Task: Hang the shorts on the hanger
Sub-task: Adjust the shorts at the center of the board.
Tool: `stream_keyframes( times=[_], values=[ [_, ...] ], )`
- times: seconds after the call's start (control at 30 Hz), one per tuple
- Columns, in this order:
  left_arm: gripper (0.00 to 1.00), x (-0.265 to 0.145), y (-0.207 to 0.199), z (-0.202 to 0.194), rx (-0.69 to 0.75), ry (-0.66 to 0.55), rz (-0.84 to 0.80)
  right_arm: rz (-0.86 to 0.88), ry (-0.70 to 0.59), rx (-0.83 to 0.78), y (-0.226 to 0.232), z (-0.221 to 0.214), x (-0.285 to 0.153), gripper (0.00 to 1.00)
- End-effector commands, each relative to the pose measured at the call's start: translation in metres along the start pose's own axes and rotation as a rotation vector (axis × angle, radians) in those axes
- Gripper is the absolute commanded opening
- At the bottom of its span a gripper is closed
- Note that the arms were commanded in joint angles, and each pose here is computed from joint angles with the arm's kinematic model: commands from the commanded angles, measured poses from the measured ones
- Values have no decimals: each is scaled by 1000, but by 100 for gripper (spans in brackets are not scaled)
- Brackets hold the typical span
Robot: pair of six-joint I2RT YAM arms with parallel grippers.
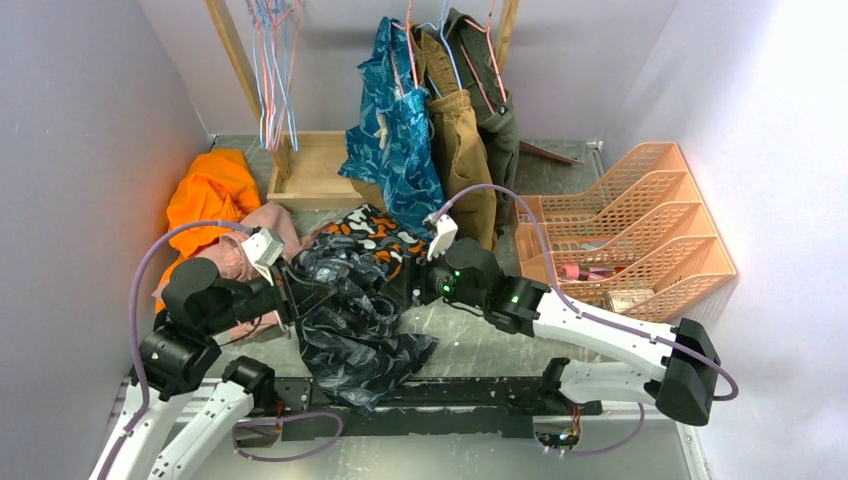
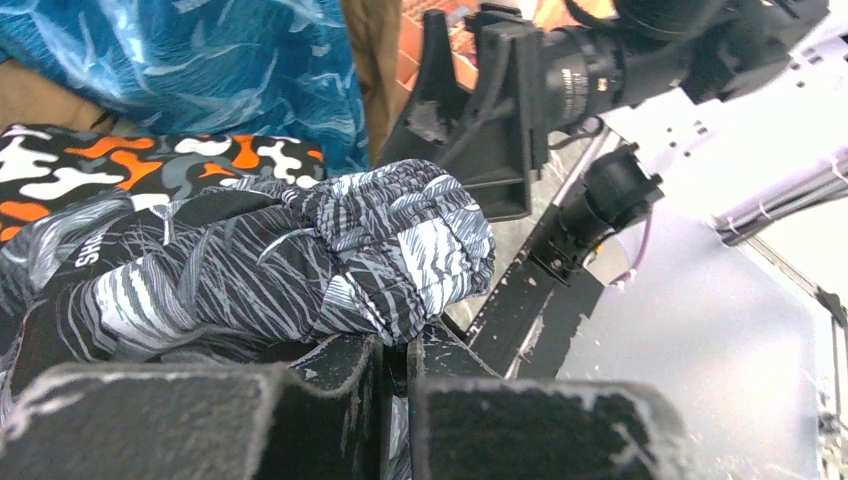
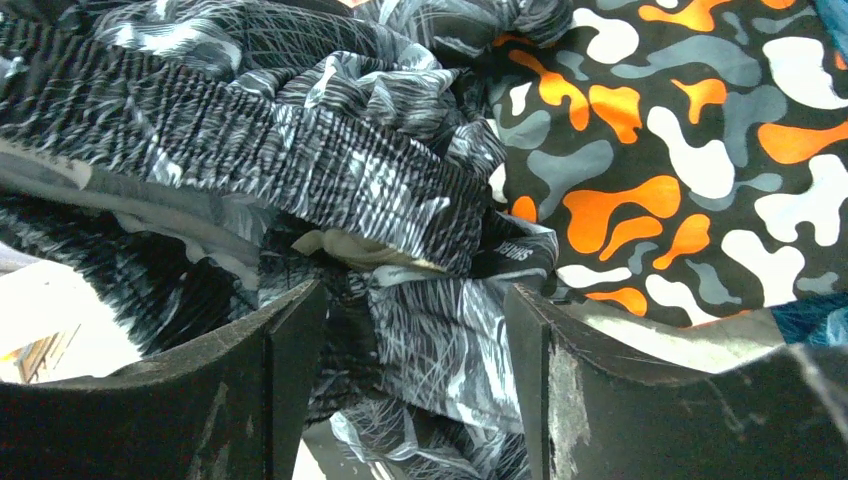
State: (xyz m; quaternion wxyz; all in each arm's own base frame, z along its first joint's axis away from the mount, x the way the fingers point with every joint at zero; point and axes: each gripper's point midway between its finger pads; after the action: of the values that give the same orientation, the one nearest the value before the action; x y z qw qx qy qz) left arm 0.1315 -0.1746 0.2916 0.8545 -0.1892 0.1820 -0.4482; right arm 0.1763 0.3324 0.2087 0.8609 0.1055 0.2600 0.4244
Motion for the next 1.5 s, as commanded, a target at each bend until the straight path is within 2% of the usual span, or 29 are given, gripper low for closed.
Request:
stream_keyframes(
  times=[0.0, 0.1, 0.27, 0.5, 0.7, 0.83, 1.0, 1.03, 1.07, 1.27, 1.47],
  values=[
    [7, -11, -30, 8, 73, 2, -126, 110, -46, -42, 20, 13, 1, 72],
    [7, -15, -36, 8, 87, 7, -145, 183, -68, -51, 31, 13, -3, 77],
    [7, -21, -44, 4, 104, 25, -182, 183, -156, -75, 27, 24, -14, 77],
    [7, -23, -54, 6, 117, 30, -231, 205, -119, -171, 30, 17, -2, 68],
    [7, -23, -57, 9, 113, 34, -238, 226, -139, -202, 36, 23, 6, 64],
    [7, -24, -58, 9, 111, 35, -239, 181, -187, -204, 32, 37, 11, 51],
    [7, -25, -56, 9, 114, 37, -222, 178, -304, -237, 38, 66, -1, 10],
    [7, -25, -56, 10, 117, 35, -219, 166, -321, -244, 37, 72, -5, 3],
    [7, -26, -56, 12, 122, 30, -216, 157, -341, -255, 37, 79, -11, 0],
    [7, -26, -65, 36, 163, -42, -225, 33, -481, -379, 37, 149, -70, 0],
    [7, -22, -100, 92, 252, -146, -359, -6, -642, -477, 64, 239, -157, 0]
  ],
)
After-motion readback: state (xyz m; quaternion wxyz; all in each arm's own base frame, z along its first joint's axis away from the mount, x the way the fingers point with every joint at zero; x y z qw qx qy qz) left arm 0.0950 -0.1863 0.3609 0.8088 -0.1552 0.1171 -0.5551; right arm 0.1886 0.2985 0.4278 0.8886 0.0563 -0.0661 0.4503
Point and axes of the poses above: each gripper's point midway between its finger pads, its own x axis out along the fingers, its own y axis along the line the jaws close on, z = x × y, and after that the axes turned 7 degrees about -x, right-handed
